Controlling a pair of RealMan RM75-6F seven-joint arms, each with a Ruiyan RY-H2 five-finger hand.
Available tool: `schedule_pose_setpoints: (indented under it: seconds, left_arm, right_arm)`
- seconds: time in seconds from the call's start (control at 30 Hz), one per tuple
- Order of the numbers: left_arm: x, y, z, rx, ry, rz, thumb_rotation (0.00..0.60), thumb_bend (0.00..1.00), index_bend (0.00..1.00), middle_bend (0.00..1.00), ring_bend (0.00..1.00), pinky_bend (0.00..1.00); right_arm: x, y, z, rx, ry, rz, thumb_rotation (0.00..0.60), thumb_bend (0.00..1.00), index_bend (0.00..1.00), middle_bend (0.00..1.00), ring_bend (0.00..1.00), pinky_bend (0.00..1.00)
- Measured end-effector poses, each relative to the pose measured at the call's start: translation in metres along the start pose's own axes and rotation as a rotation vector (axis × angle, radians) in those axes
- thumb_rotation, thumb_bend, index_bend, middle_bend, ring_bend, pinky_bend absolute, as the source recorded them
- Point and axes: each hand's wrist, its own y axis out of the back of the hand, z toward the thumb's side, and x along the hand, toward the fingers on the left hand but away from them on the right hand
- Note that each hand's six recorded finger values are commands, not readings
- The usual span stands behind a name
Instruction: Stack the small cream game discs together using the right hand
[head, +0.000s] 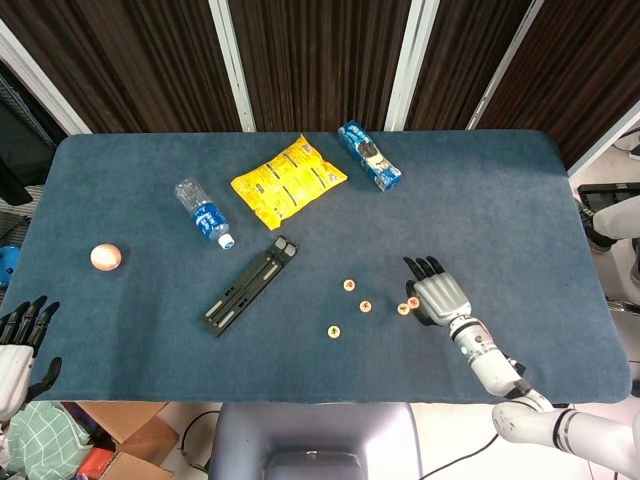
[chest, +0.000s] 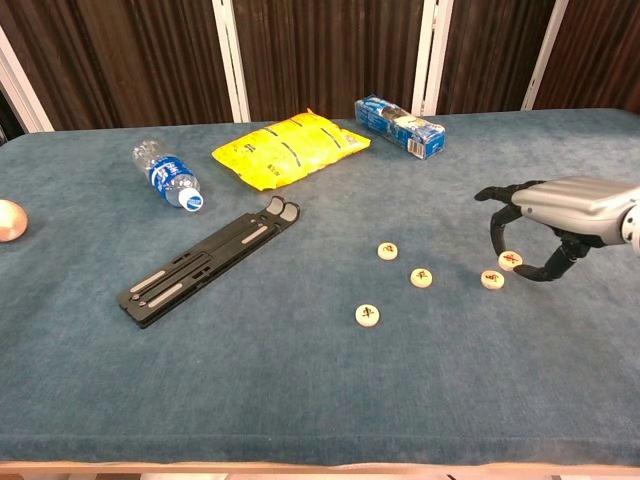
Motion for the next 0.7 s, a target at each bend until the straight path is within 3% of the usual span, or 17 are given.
schedule_pose_setpoints:
  seconds: [0.7]
  left_arm:
    - [0.001, -0.001, -0.001, -0.001, 0.004, -0.002, 0.6, 0.43, 0.02, 0.0, 0.0, 0.13]
  right_arm:
    - [-0.004, -0.007, 0.012, -0.011, 0.026, 0.017, 0.6, 0.51, 0.6, 0.0, 0.0, 0.0]
